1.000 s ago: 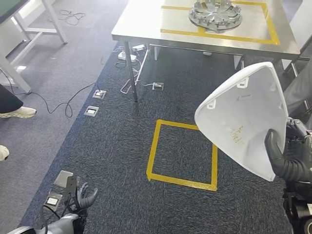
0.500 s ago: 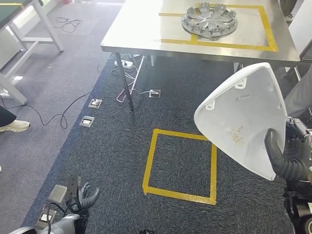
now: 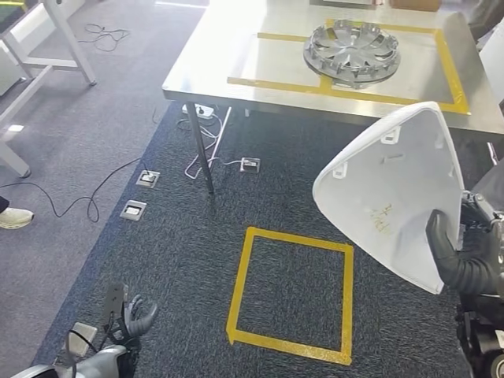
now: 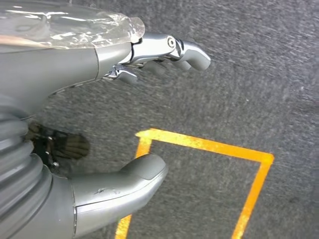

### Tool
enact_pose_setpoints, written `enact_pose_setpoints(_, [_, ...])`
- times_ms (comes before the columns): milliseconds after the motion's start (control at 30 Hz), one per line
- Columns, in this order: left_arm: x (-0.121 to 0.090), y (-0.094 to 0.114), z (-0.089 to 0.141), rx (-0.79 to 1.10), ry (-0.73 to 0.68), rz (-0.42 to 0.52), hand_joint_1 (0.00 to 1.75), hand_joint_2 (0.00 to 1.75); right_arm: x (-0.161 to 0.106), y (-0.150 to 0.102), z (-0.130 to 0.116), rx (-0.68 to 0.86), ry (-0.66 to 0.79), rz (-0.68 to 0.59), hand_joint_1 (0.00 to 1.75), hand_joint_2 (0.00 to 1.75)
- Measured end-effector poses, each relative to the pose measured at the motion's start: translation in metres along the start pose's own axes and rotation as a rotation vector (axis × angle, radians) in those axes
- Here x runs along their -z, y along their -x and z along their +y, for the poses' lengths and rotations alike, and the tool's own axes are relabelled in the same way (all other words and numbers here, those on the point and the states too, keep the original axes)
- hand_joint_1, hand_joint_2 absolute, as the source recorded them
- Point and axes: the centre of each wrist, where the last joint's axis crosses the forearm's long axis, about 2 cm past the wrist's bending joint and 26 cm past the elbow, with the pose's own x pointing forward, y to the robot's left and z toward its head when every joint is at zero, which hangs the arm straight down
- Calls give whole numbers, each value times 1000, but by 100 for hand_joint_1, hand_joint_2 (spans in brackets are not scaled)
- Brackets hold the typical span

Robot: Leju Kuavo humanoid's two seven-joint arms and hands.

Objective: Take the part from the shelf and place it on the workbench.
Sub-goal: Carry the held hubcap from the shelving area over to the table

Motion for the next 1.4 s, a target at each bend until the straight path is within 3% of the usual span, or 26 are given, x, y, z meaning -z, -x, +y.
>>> enact_pose_setpoints(1400, [7, -9, -14, 3, 41, -9, 0, 175, -6, -3, 0, -18, 15, 6, 175, 175])
